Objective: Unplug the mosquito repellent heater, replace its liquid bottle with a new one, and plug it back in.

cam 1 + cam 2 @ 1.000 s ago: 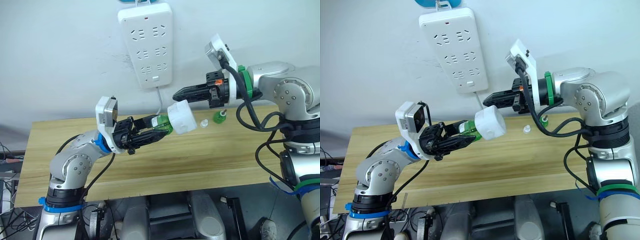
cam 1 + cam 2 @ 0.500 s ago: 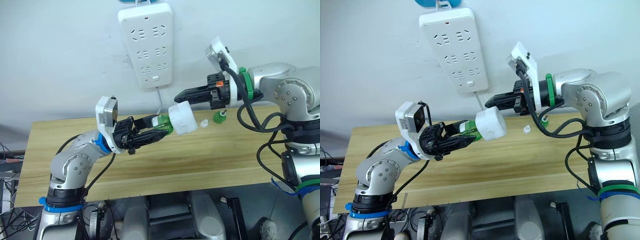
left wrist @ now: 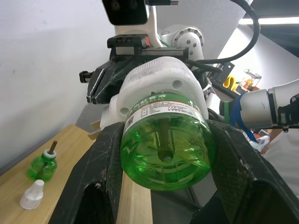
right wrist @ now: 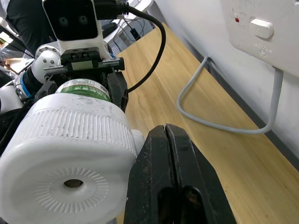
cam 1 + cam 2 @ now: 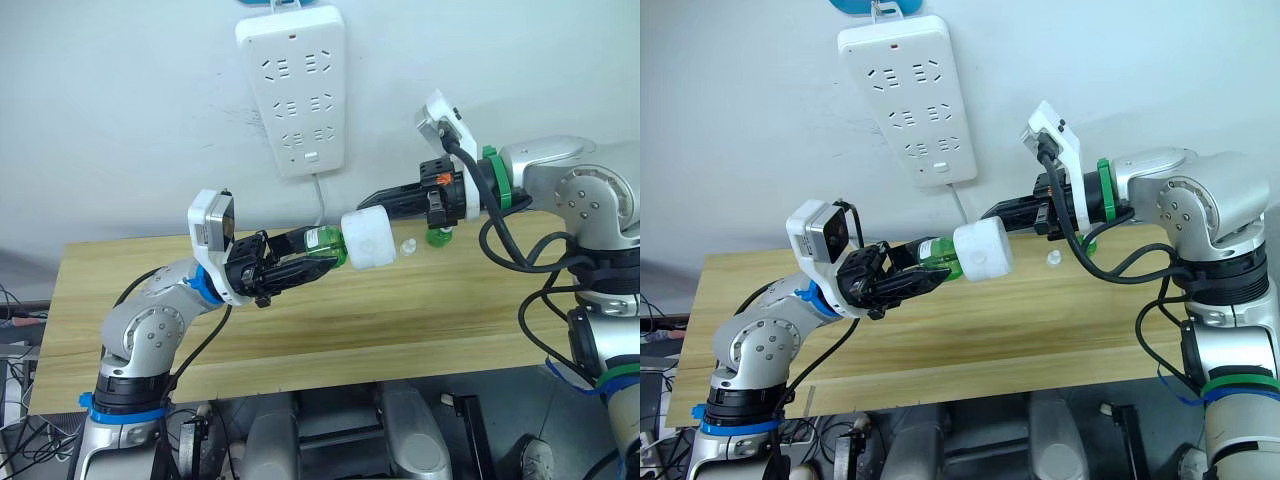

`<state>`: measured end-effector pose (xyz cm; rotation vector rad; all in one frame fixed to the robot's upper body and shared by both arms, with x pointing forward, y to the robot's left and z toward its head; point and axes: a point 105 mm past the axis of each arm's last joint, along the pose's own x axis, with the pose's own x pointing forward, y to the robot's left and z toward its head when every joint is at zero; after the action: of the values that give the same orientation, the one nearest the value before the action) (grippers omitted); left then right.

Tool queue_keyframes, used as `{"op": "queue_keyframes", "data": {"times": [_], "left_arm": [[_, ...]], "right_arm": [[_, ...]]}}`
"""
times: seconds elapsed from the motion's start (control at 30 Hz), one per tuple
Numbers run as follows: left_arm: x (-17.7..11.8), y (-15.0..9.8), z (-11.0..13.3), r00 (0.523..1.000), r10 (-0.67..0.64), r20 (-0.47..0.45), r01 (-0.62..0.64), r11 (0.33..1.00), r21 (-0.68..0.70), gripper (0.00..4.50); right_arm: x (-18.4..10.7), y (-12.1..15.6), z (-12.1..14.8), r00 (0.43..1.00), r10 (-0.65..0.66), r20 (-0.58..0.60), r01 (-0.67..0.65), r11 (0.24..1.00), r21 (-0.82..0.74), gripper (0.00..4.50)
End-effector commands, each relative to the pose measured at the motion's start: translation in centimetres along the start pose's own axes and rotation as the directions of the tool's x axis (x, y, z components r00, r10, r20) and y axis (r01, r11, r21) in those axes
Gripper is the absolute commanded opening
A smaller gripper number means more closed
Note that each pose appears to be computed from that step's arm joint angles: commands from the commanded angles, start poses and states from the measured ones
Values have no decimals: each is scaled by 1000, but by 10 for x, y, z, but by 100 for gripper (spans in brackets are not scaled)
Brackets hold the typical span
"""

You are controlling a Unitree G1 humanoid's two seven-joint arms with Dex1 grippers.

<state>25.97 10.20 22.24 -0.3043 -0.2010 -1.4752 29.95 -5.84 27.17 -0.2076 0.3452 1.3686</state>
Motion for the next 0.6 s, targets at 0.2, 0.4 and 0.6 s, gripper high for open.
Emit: {"op": "queue_keyframes", "data": {"times": [0.2, 0.4, 0.6], "left_arm": [[-1, -4, 25, 997, 7, 72, -15, 995, 104, 225], [-5, -9, 23, 998, 11, 63, -16, 997, 71, 225], [-6, -11, 25, 998, 12, 66, -16, 998, 56, 225]], "right_arm": [[10, 13, 9, 997, 72, 25, -72, 997, -15, 1], [-1, -6, 26, 995, -1, 102, 2, 1000, -14, 1], [-6, -18, 26, 992, -59, 115, 60, 998, -6, 1]]}}
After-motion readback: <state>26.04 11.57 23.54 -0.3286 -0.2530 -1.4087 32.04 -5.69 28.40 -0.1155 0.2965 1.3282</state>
